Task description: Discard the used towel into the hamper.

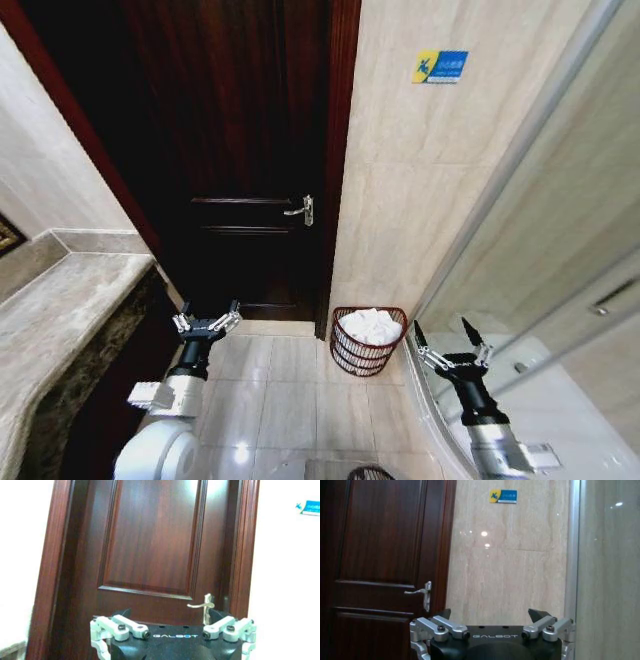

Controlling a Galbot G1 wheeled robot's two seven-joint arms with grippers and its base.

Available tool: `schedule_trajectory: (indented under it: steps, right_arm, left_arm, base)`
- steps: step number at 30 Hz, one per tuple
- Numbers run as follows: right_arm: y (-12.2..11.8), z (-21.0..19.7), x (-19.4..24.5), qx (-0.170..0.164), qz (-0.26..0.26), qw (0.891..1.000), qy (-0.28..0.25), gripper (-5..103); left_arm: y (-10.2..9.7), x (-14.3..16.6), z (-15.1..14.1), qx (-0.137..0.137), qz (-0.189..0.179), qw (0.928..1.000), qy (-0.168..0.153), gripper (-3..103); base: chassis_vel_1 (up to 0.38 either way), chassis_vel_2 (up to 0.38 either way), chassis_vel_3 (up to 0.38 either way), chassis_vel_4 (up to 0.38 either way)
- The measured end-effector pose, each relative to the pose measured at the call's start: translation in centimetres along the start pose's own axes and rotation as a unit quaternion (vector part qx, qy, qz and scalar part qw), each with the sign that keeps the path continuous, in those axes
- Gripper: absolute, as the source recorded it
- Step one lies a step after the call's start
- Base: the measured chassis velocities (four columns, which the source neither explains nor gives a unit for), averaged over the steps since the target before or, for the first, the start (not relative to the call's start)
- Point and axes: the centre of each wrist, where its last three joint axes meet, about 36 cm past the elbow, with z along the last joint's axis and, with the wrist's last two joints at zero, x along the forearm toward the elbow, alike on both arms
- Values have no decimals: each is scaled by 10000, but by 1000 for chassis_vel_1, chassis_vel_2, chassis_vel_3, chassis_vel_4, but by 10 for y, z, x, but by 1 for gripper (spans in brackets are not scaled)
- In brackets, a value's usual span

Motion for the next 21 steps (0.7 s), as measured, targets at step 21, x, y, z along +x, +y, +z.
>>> schedule_trajectory:
  steps: [21]
  right_arm:
    - [0, 0, 0, 0, 0, 10000, 0, 100]
  left_arm:
    - [0, 0, 0, 0, 0, 10000, 0, 100]
  base:
    - [187, -189, -196, 189]
